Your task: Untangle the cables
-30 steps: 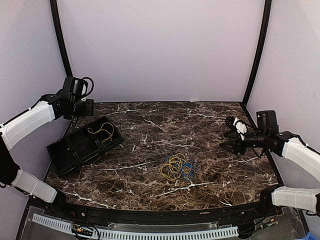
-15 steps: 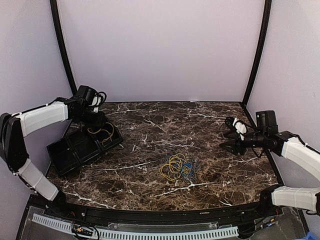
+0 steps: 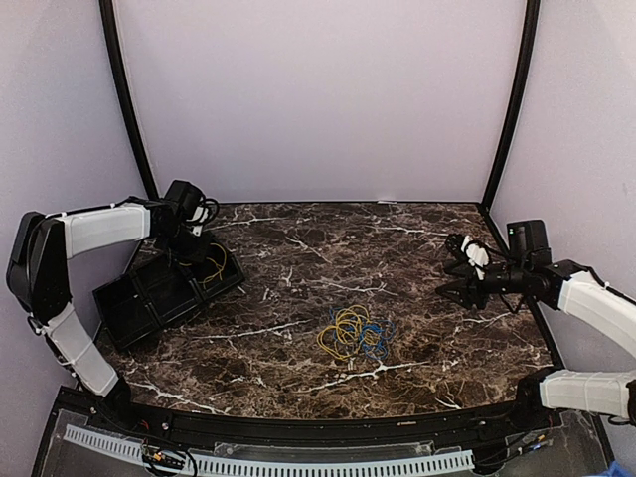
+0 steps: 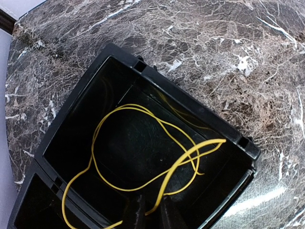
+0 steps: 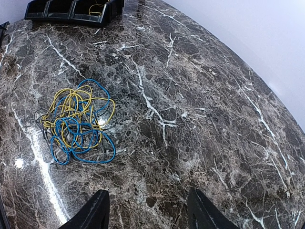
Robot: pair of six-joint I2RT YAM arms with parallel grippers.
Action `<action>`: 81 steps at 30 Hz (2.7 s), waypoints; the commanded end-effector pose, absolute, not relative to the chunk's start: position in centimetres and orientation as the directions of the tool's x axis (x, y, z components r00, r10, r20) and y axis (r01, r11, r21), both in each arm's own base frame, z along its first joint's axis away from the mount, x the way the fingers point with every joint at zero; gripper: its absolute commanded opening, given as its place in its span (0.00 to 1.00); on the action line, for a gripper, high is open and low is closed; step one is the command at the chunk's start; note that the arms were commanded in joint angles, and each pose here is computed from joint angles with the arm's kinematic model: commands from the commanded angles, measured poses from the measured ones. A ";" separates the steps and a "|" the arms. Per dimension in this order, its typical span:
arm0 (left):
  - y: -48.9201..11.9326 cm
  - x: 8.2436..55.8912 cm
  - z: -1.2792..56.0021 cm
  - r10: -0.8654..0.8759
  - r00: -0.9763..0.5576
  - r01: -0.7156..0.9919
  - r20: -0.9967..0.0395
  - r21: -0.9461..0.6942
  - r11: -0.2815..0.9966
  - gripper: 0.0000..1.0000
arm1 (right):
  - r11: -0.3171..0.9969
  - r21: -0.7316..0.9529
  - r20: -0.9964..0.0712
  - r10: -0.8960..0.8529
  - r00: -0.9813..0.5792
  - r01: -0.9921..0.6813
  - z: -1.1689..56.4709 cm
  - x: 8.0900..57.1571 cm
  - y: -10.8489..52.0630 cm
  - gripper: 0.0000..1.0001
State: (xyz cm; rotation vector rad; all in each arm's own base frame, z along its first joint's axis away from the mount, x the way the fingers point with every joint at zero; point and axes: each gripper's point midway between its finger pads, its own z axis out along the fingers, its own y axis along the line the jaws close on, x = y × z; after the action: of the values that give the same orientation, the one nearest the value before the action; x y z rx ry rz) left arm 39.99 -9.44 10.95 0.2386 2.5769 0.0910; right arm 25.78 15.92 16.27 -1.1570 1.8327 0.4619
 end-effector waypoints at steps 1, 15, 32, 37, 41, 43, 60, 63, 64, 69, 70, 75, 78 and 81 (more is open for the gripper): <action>-9.2 41.3 11.9 0.187 -0.821 0.136 -0.540 0.132 0.982 0.10 | 0.486 -0.147 -0.834 -0.529 -0.156 -0.861 16.5 26.0 16.0 0.57; -9.4 42.5 9.2 0.096 -0.828 0.058 -0.552 0.086 0.995 0.00 | 0.485 -0.153 -0.835 -0.529 -0.150 -0.861 16.6 25.9 15.9 0.57; -10.0 41.4 7.2 -0.098 -0.872 -0.018 -0.480 -0.168 0.986 0.00 | 0.488 -0.152 -0.831 -0.533 -0.156 -0.859 16.4 25.9 15.8 0.57; -9.4 41.1 7.8 -0.112 -0.866 -0.042 -0.488 -0.151 0.988 0.00 | 0.488 -0.152 -0.831 -0.534 -0.156 -0.859 16.4 25.9 15.8 0.57; -8.6 40.9 9.8 -0.123 -0.849 -0.068 -0.514 -0.125 0.990 0.07 | 0.489 -0.147 -0.830 -0.534 -0.161 -0.860 16.3 25.9 15.8 0.57; -8.1 40.6 11.3 -0.131 -0.831 -0.080 -0.541 -0.117 0.990 0.17 | 0.488 -0.141 -0.829 -0.534 -0.167 -0.861 16.1 25.9 15.8 0.57; -20.7 35.1 20.1 0.154 -0.627 0.434 -0.764 -0.178 0.883 0.50 | 0.481 -0.104 -0.818 -0.540 -0.200 -0.871 15.0 26.4 16.1 0.58; -26.9 32.0 19.7 0.222 -0.616 0.584 -0.755 -0.249 0.773 0.47 | 0.480 -0.097 -0.816 -0.540 -0.207 -0.872 14.8 26.3 16.1 0.58; -28.4 31.1 19.5 0.233 -0.617 0.608 -0.752 -0.268 0.747 0.46 | 0.479 -0.096 -0.816 -0.540 -0.207 -0.872 14.8 26.3 16.1 0.58; -34.2 29.2 17.1 0.288 -0.611 0.699 -0.738 -0.332 0.633 0.45 | 0.482 -0.096 -0.811 -0.546 -0.212 -0.871 14.6 26.3 16.0 0.58; -35.8 28.6 16.1 0.325 -0.604 0.725 -0.728 -0.331 0.605 0.45 | 0.481 -0.098 -0.810 -0.547 -0.212 -0.871 14.5 26.3 16.0 0.58; -39.7 27.9 13.2 0.422 -0.573 0.776 -0.702 -0.300 0.555 0.47 | 0.483 -0.102 -0.810 -0.548 -0.209 -0.869 14.6 26.4 16.0 0.58; -41.3 27.6 11.3 0.461 -0.582 0.788 -0.670 -0.324 0.523 0.48 | 0.487 -0.105 -0.808 -0.550 -0.211 -0.867 14.5 26.4 15.9 0.58; -42.0 27.9 10.3 0.464 -0.588 0.785 -0.662 -0.328 0.526 0.52 | 0.490 -0.109 -0.807 -0.552 -0.210 -0.865 14.6 26.5 15.8 0.58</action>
State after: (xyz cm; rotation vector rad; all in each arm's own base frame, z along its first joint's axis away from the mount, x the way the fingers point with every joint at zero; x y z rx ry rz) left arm 27.18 -40.22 8.73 0.9922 2.3401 -0.7902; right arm 25.87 15.91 13.64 -1.1773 1.9243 0.5012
